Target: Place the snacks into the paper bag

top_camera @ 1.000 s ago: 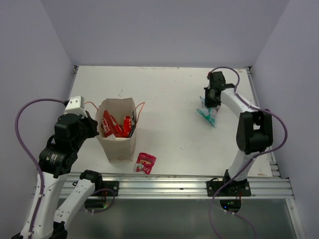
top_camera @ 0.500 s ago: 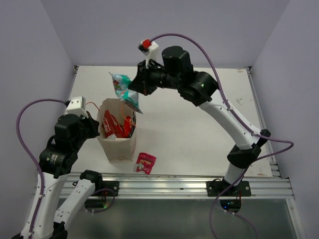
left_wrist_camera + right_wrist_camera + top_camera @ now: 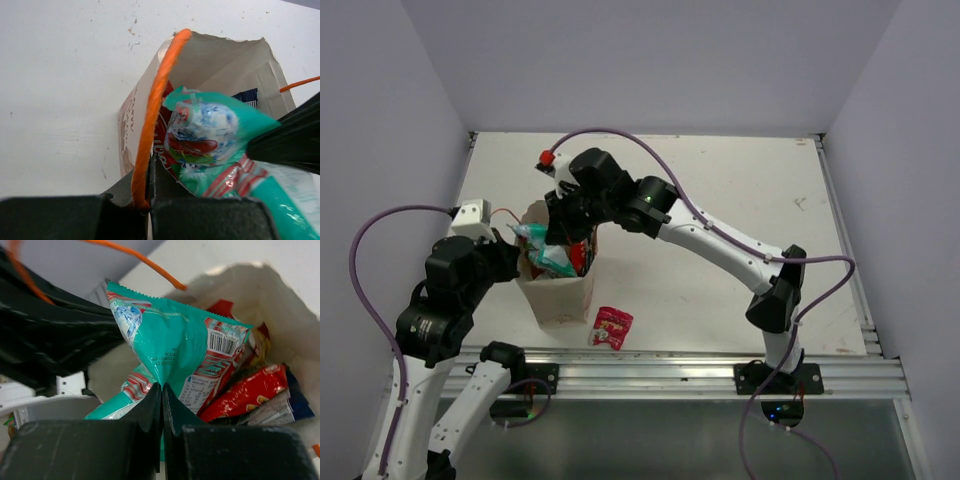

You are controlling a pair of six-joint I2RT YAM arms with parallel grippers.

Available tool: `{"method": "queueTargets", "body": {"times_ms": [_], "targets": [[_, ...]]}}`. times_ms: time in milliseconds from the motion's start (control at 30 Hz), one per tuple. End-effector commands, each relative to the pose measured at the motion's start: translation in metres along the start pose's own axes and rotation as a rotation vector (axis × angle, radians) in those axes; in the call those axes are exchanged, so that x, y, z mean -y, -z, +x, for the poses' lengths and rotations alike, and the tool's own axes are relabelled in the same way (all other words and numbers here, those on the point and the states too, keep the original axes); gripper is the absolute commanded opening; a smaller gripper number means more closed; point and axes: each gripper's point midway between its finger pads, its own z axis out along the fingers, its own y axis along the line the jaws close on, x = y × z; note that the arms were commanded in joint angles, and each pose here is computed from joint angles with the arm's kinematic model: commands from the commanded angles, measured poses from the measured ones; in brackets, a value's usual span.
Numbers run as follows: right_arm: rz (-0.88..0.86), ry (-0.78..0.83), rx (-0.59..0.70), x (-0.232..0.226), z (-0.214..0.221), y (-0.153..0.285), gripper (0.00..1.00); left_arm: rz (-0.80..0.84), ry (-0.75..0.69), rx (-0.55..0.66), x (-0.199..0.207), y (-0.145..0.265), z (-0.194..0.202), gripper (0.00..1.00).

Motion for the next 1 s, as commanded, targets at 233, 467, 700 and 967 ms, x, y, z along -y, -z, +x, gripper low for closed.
{"method": "queueTargets", "body": {"times_ms": [233,467,700,967], "targets": [[0.242,0.052,0.083,0.035,-0.012,0.026,0.0,0.064,-0.024,0.028,0.01,0.001,-0.003,0.0],[0.364,0.083,0.048,0.06,-0.001,0.02,0.0,0.07,-0.026,0.028,0.01,0.002,-0.001,0.0],[0.328,0.101,0.159,0.029,-0.041,0.054,0.69,0.064,-0.034,0.024,0.009,0.001,0.0,0.0],[0.426,0.114,0.223,0.035,-0.004,0.155,0.73,0.066,-0.033,0.01,0.01,-0.004,0.003,0.0]]}}
